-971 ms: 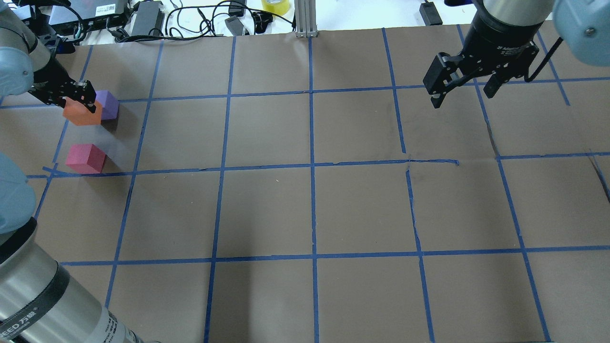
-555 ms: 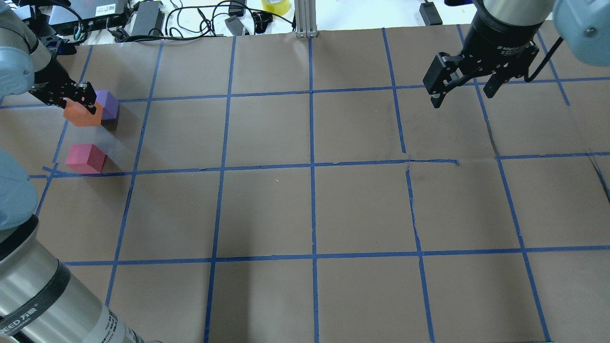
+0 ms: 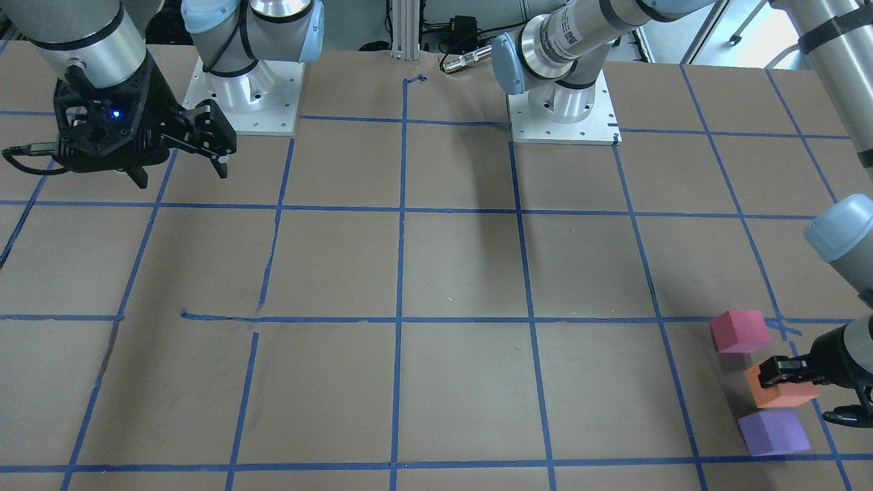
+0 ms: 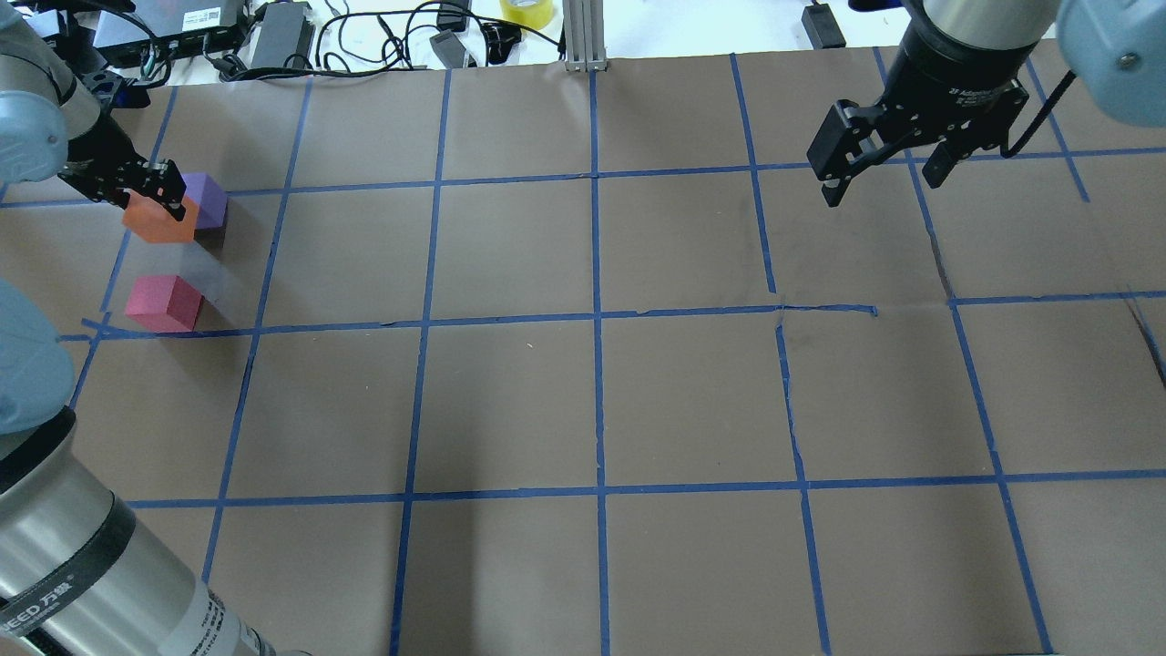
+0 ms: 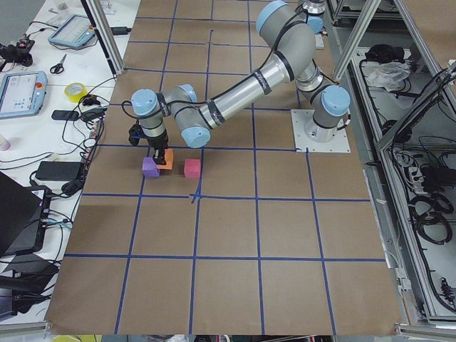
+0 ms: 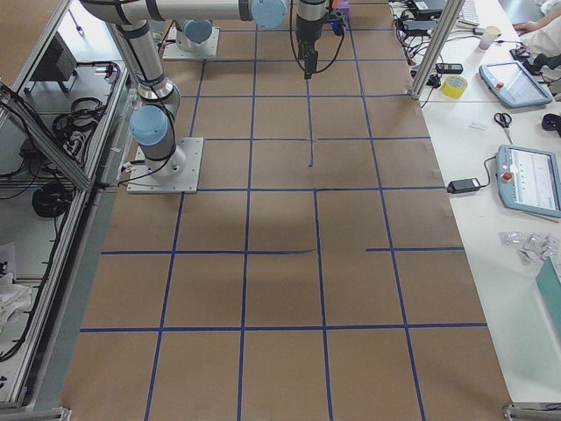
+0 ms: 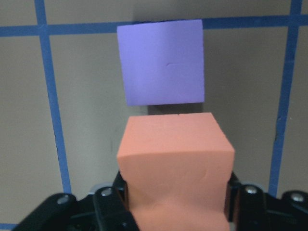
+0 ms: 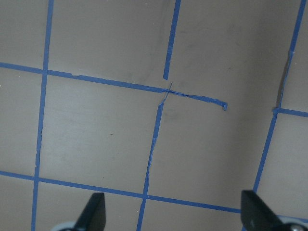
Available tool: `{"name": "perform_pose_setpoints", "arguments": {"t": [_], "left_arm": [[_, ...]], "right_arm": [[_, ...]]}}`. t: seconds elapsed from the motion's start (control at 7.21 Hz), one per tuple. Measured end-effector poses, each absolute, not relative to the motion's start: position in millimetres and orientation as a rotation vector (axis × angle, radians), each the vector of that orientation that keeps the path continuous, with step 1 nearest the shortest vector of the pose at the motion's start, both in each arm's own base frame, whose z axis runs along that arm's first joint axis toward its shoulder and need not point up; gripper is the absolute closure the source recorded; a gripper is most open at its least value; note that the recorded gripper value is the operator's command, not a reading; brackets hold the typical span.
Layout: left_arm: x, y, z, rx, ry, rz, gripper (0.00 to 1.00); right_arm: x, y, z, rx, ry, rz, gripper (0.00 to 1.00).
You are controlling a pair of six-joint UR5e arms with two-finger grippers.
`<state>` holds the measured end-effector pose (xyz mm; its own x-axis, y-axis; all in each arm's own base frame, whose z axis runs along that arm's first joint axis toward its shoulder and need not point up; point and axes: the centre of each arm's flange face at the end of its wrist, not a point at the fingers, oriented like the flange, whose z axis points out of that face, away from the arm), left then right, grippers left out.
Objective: Arrange blocks in a line
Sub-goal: 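Lower the orange cube between the purple and pink cubes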
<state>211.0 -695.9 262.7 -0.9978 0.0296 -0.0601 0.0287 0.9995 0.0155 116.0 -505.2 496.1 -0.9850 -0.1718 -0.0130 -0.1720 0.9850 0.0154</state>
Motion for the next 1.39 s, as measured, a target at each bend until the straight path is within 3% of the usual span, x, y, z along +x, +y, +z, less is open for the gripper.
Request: {"name": "perform_pose_setpoints", "arguments": {"t": [1.39], "left_arm": [[221, -692, 214, 0.030, 3.131, 0.100, 1.00]], "right_arm": [[114, -511, 497, -0.270, 3.135, -0.014, 0.00]]}}
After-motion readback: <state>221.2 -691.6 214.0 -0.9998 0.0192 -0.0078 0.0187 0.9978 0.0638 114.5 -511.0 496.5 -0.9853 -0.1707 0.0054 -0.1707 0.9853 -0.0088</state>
